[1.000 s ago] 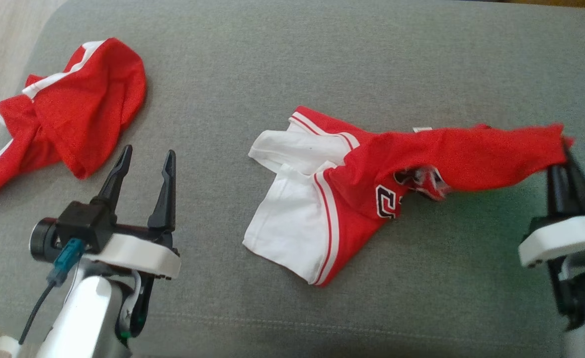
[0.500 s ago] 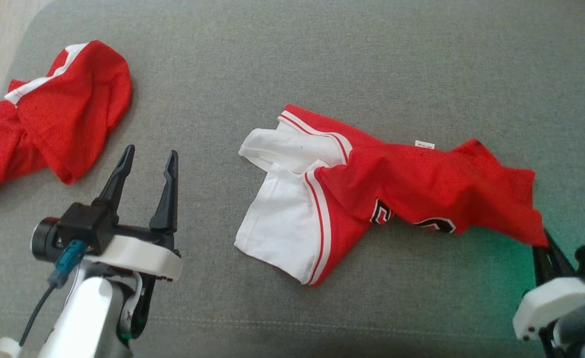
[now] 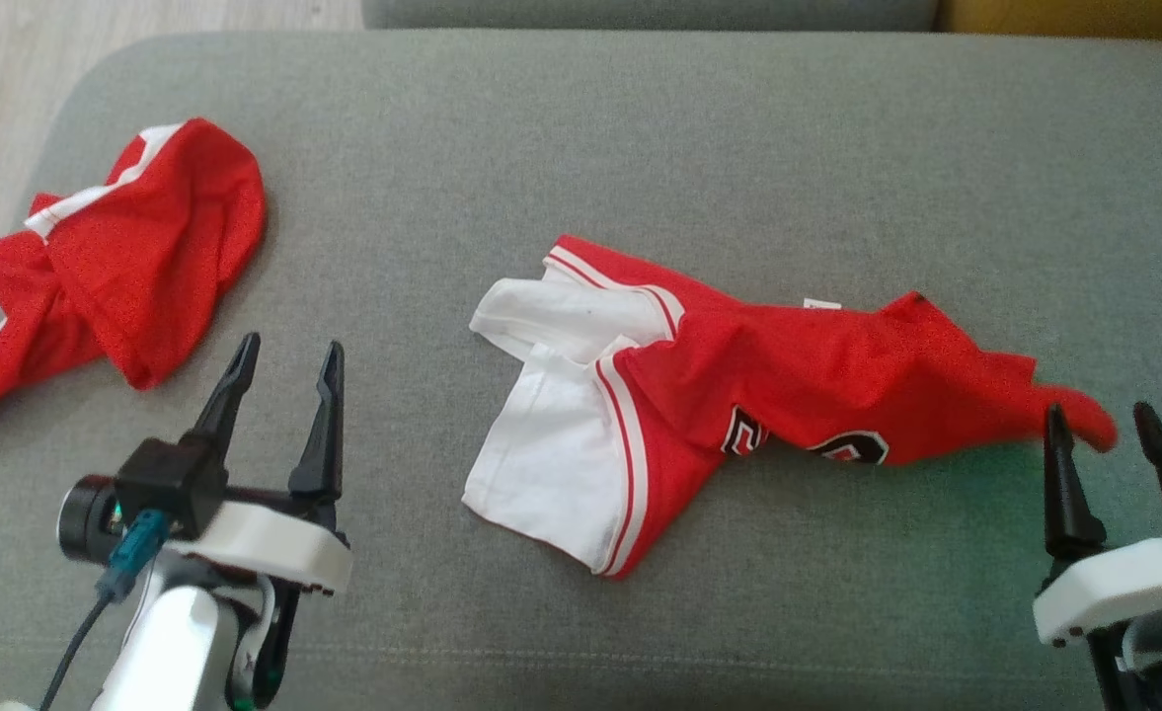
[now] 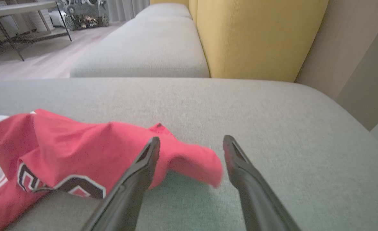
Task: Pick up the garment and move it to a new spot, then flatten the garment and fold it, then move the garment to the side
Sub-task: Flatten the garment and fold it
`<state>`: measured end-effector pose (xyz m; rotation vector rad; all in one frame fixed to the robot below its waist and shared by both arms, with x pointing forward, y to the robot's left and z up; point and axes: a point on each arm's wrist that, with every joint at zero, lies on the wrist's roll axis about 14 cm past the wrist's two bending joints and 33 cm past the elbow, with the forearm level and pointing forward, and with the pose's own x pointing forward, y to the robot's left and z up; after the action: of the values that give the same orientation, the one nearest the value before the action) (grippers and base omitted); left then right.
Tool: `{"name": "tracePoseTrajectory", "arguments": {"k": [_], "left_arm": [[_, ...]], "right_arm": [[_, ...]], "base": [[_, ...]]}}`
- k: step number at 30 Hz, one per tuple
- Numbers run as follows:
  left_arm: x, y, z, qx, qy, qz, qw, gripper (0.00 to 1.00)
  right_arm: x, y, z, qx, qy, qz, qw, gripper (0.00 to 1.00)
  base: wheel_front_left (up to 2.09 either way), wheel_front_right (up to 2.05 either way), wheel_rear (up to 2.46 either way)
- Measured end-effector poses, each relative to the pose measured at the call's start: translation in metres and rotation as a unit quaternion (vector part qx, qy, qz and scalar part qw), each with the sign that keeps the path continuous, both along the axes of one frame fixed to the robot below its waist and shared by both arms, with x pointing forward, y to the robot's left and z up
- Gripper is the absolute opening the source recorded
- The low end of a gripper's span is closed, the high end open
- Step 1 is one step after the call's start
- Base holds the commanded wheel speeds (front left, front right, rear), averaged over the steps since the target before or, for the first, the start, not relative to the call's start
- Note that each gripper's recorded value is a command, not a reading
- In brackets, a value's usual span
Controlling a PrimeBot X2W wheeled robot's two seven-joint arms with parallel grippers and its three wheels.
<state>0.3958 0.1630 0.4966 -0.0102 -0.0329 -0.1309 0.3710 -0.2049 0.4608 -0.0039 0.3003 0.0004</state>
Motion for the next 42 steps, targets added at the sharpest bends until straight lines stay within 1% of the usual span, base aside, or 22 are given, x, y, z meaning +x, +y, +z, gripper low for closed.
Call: {"name": "tracePoseTrajectory", "arguments": {"k": [4,8,11,14,27,31,35,36,38,40,42], "left_arm": [[-0.008,0.003,0.004,0.002,-0.004,0.003,1.0,1.0],[-0.014,0.006,0.007,0.006,-0.007,0.008,1.0,1.0],[-0.018,0.006,0.009,0.006,-0.009,0.008,1.0,1.0],[-0.022,0.007,0.01,0.008,-0.008,0.009,1.0,1.0],[-0.024,0.004,0.006,0.009,0.0,0.006,1.0,1.0],[-0.021,0.005,0.004,0.009,0.003,0.008,1.0,1.0],[-0.01,0.006,0.004,0.008,0.001,0.009,1.0,1.0],[0.001,0.006,0.006,0.008,-0.002,0.006,1.0,1.0],[0.013,0.005,0.006,0.008,-0.008,0.004,1.0,1.0],[0.023,0.004,0.004,0.007,-0.006,0.001,1.0,1.0],[0.03,0.002,-0.001,0.005,-0.002,-0.003,1.0,1.0]], "right_arm": [[0.004,0.012,0.03,0.006,-0.054,0.016,0.998,1.0],[0.01,0.027,0.051,0.013,-0.095,0.037,0.995,1.0],[0.013,0.038,0.061,0.017,-0.11,0.053,0.992,1.0],[0.013,0.046,0.062,0.028,-0.114,0.062,0.991,1.0],[0.015,0.051,0.05,0.035,-0.095,0.069,0.993,1.0],[0.023,0.047,0.039,0.038,-0.08,0.064,0.994,1.0],[0.052,0.026,0.029,0.02,-0.063,0.052,0.996,1.0],[0.073,0.019,0.026,0.009,-0.054,0.055,0.997,1.0],[0.094,0.021,0.018,0.003,-0.034,0.066,0.997,1.0],[0.111,0.025,0.002,-0.006,0.004,0.079,0.997,1.0],[0.118,0.03,-0.02,-0.008,0.049,0.091,0.995,1.0]], "base": [[0.0,0.0,0.0],[0.0,0.0,0.0],[0.0,0.0,0.0],[0.0,0.0,0.0],[0.0,0.0,0.0],[0.0,0.0,0.0],[0.0,0.0,0.0],[0.0,0.0,0.0],[0.0,0.0,0.0],[0.0,0.0,0.0],[0.0,0.0,0.0]]}}
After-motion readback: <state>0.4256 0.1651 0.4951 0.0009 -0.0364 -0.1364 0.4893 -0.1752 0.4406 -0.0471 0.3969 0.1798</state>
